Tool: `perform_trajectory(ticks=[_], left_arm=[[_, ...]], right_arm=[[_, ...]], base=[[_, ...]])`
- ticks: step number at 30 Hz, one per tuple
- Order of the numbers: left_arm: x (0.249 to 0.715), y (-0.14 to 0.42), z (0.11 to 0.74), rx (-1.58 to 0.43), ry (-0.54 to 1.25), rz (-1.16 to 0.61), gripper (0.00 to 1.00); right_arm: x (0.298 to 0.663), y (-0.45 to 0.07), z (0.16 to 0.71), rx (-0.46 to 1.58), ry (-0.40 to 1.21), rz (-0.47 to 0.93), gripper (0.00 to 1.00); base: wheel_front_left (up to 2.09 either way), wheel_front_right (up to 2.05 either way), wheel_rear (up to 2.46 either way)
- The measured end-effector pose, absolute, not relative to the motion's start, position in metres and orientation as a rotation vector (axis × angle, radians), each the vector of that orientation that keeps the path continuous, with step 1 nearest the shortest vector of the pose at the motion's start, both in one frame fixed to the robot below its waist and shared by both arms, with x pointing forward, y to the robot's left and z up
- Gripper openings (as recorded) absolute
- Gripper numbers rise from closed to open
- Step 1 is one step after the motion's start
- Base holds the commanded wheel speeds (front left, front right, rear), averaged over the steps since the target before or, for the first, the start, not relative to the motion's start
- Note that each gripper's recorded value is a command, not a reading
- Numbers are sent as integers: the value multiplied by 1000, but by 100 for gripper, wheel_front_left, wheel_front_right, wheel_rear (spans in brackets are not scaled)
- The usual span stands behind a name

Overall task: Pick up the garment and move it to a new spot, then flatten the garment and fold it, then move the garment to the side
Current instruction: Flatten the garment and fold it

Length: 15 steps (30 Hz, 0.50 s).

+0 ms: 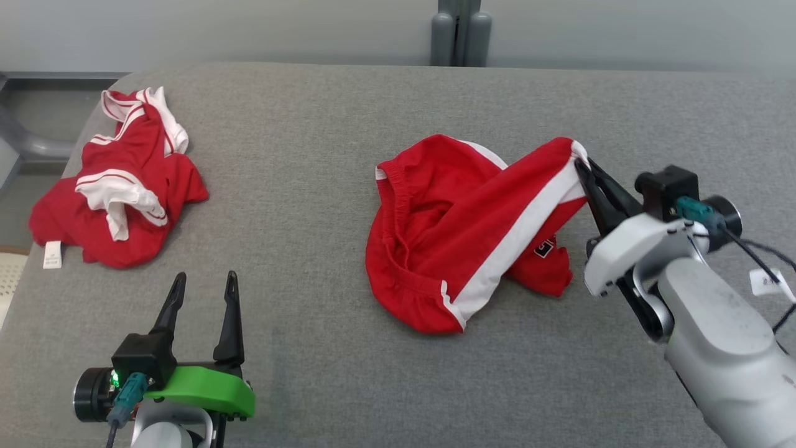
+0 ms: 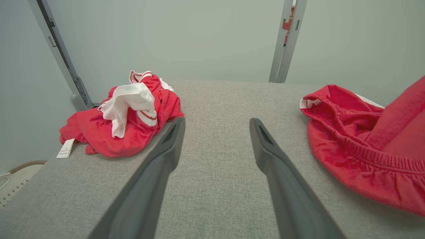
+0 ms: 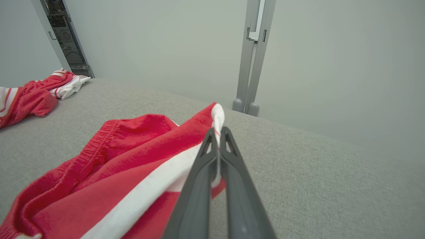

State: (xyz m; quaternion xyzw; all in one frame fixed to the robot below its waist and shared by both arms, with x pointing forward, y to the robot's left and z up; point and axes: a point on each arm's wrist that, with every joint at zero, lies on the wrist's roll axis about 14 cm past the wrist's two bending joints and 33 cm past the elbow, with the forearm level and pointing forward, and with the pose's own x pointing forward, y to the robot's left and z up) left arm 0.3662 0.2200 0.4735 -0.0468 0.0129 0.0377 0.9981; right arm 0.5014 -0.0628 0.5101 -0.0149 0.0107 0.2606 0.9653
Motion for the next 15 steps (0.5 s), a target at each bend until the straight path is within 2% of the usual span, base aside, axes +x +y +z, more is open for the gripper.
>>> perform_trajectory(ticks=[10, 15], left_arm=[[373, 200, 478, -93, 12, 12, 100], [373, 197, 480, -90, 6, -2, 100]], right_arm=[[431, -140, 470, 80, 80, 310, 0], [389, -157, 438, 164, 165, 211, 0]], base=[[0, 0, 0], [0, 0, 0]])
